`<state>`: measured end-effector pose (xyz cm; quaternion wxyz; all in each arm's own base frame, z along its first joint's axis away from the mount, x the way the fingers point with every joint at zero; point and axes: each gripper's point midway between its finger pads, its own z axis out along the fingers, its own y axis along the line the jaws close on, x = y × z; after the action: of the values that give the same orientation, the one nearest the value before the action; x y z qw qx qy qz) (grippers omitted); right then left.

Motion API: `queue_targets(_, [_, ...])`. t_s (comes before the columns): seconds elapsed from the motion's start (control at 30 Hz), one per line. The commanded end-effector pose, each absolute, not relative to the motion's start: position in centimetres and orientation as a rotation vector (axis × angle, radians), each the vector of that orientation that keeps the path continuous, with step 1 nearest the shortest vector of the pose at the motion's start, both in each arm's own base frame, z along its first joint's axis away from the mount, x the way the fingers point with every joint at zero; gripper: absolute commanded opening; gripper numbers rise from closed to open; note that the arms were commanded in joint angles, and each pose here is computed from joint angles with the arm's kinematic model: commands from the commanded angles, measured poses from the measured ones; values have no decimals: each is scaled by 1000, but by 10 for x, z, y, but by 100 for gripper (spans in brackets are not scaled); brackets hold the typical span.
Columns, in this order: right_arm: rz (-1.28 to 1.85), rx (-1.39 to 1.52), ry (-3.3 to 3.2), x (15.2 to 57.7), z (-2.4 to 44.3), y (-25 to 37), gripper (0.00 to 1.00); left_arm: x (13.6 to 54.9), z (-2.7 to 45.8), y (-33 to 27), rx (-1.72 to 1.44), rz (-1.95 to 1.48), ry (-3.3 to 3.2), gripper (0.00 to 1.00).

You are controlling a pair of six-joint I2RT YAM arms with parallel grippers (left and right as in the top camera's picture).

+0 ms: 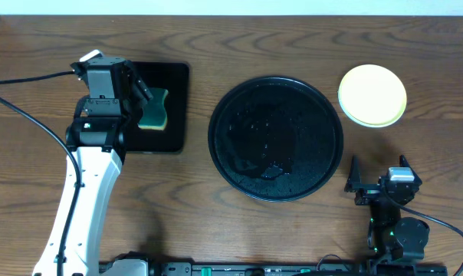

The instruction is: Clean dirty plates on tray and stack at the side

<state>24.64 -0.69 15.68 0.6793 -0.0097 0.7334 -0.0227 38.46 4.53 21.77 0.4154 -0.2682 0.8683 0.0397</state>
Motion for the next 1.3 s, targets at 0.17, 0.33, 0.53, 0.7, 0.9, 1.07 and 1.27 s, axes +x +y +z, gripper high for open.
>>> queue_targets(0.17, [-70,-24,1645,246,157,-9,99,347,213,55,-677,205,2263,86])
queue_targets(0.33, [-70,-24,1645,246,157,-9,99,300,197,54,-676,224,2328,86])
queue_targets(0.53, [-69,-23,1645,246,157,-9,99,268,162,55,-672,188,2242,86])
queue_targets(0.7, [-70,-24,1645,246,157,-9,99,261,143,53,-656,100,2068,86])
queue_targets(0.9, [-70,-24,1645,246,157,-9,99,258,139,51,-632,4,1836,86])
queue_targets(1.07, [-70,-24,1645,246,157,-9,99,254,135,51,-619,-38,1713,86])
queue_targets(1.27, [-70,-24,1645,246,157,-9,99,249,128,51,-614,-53,1669,86])
